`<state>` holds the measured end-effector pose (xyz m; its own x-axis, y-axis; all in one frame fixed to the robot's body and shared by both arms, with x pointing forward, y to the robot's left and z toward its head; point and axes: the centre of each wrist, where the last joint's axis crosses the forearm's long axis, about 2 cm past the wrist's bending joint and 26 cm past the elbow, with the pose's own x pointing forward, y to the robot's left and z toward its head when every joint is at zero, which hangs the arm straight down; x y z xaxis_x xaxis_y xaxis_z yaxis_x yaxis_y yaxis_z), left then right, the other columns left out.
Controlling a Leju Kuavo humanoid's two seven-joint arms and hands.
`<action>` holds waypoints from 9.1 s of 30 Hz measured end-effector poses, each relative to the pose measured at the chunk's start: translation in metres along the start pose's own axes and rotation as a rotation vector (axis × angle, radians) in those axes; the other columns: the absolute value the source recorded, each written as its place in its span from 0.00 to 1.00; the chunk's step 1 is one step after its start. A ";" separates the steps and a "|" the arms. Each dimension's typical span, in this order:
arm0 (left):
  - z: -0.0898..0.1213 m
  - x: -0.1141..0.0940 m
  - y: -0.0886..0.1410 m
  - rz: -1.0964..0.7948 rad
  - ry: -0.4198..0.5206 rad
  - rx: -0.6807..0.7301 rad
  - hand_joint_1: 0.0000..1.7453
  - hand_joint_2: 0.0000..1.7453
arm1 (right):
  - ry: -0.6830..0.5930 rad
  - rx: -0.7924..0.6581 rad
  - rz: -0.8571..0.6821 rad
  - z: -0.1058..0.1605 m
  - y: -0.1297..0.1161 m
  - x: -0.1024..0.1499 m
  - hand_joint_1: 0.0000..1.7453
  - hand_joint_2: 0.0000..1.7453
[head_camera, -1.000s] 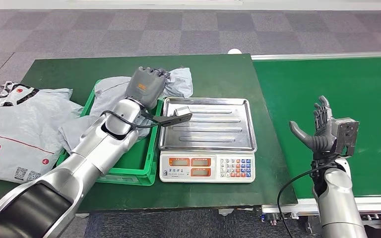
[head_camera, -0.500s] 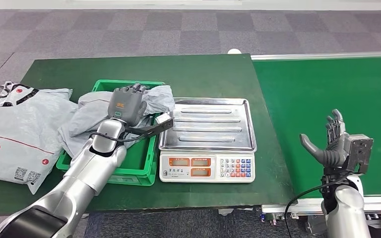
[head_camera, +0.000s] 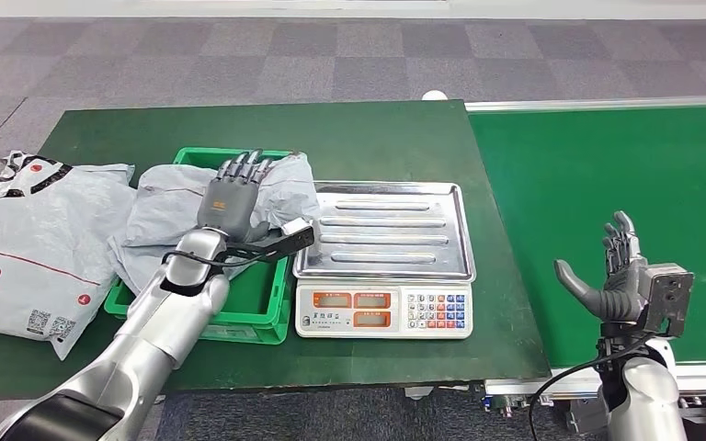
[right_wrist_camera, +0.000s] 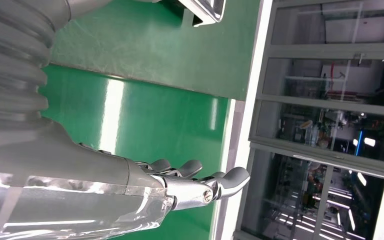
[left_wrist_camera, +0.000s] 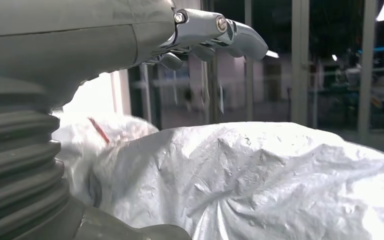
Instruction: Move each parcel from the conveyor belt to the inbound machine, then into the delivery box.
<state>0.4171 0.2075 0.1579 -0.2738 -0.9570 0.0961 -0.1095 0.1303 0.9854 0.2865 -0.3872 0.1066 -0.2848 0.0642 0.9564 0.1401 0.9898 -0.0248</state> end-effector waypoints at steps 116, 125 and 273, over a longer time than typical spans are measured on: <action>0.040 0.123 -0.018 1.432 -0.161 0.358 0.00 1.00 | -0.194 0.167 0.064 -0.096 0.116 0.029 0.00 1.00; 0.043 0.128 -0.024 1.395 -0.150 0.314 0.00 1.00 | -0.181 0.203 0.036 -0.117 0.135 0.032 0.00 1.00; 0.024 0.185 -0.022 1.457 -0.276 0.049 0.00 1.00 | 0.025 0.001 0.215 0.005 0.037 -0.008 0.00 1.00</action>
<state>0.3462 0.0336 0.1502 -0.3358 0.0983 0.9368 0.3839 0.9225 0.0408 0.2892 -0.3507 0.0966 -0.2250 0.2708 0.9360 0.1945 0.9537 -0.2292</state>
